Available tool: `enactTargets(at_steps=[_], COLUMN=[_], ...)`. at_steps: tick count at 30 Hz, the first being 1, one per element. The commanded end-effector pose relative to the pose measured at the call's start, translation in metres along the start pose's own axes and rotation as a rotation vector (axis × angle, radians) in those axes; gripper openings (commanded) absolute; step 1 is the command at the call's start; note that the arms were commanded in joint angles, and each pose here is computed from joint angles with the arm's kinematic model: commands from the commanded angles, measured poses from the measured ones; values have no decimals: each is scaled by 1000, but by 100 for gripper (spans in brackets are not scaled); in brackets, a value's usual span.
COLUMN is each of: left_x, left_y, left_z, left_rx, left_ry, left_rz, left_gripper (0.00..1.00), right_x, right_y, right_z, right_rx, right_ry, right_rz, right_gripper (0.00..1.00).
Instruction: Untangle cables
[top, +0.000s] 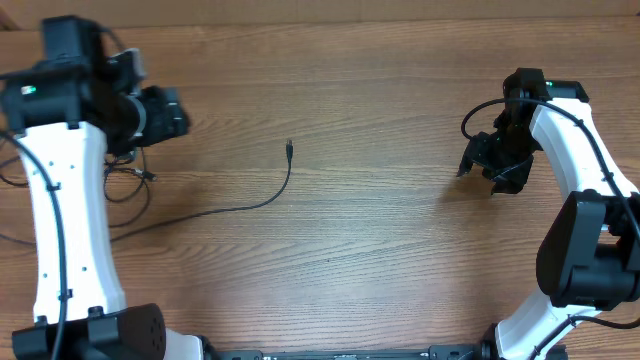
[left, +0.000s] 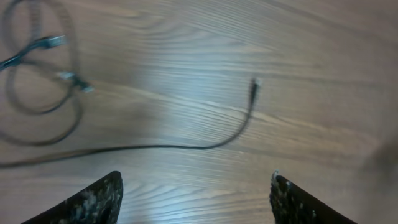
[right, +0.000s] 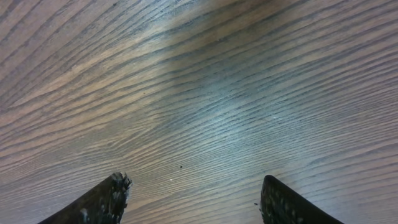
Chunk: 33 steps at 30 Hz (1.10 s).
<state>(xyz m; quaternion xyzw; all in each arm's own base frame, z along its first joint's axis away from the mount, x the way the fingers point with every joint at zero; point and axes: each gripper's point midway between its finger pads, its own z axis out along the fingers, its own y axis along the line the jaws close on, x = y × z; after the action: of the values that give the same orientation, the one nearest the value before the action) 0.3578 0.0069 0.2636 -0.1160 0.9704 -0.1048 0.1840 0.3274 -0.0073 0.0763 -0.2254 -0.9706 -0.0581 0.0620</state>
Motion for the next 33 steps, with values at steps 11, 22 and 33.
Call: enactTargets(at_steps=[11,22,33], left_x=[28,74,95], left_y=[-88,-114,-97], left_z=[108,202,258], left_rx=[23,-21,-177], left_ry=[231,444,511], left_rz=[279,337,272], left_gripper=[95,91,84], right_x=[0,0,0], right_y=[-2,-1,-1], right_z=[-1,-1,-1], right_rx=[5,4,5], right_ry=[-5,-5,-6], right_rz=[-4,-4,-4], right_gripper=[67,67,67])
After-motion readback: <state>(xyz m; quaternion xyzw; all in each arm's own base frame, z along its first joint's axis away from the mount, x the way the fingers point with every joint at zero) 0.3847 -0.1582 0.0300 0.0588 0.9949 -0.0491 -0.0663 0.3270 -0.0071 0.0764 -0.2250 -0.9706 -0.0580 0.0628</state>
